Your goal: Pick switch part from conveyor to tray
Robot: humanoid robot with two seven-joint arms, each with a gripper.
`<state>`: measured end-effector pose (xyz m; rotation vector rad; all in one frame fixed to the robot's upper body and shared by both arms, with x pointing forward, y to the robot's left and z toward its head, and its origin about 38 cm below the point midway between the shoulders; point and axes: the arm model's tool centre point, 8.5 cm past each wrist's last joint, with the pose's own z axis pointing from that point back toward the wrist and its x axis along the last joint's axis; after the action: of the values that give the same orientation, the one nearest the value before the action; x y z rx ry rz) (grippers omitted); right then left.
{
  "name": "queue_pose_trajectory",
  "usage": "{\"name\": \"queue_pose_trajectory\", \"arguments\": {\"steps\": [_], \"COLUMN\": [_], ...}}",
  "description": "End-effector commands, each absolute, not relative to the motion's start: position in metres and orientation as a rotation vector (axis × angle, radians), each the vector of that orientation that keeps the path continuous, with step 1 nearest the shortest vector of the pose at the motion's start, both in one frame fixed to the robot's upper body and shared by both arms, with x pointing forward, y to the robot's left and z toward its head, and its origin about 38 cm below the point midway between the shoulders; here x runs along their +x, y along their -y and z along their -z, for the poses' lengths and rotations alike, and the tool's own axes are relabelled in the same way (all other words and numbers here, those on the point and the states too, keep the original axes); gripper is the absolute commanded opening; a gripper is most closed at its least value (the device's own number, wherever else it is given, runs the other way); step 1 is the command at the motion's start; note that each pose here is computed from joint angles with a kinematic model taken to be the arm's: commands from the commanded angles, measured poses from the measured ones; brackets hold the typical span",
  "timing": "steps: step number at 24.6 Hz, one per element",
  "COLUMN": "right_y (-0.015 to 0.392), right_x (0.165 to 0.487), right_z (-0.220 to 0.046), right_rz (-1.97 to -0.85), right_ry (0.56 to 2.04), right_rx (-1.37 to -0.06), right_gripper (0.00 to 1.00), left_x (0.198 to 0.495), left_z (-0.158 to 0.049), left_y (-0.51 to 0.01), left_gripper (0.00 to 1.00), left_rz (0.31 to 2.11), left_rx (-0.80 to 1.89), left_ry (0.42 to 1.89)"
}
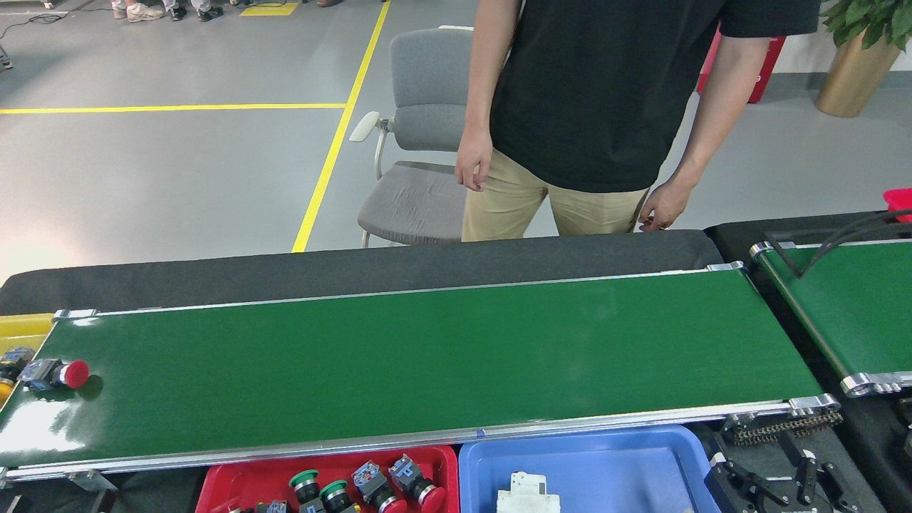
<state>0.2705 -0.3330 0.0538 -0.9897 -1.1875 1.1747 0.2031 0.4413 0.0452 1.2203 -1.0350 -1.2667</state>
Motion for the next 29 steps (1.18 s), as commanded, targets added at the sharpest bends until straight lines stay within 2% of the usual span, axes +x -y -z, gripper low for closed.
{"name": "queue_pose_trajectory", "arguments": {"steps": [1, 5, 10, 29], "right_y": [0.333, 0.331, 0.332, 0.321], "right_x": [0.272, 0.277, 0.271, 0.272], "right_z": [-0.061, -0.063, -0.059, -0.056], "right_rz": [-1.169, -1.153, -1.154, -1.125], "right_ry": [1.210, 1.221, 1.206, 1.219], "right_rx": [-1.010, -1.016, -1.007, -0.990], "right_gripper": [0.99, 0.99, 0.99, 0.98], "left_x": [0.204, 0.211, 0.245, 0.246], "left_z": [-0.051, -0.053, -0.058, -0.064], "left_y": [-0.444, -0.441, -0.413, -0.423], "left_gripper": [1.00, 1.00, 1.00, 1.00], "left_rz": [1.261, 1.282, 1.314, 1.323], "left_rx": [1.244, 1.242, 1.224, 1.249], "left_ry": [1.042, 1.059, 1.170, 1.159]}}
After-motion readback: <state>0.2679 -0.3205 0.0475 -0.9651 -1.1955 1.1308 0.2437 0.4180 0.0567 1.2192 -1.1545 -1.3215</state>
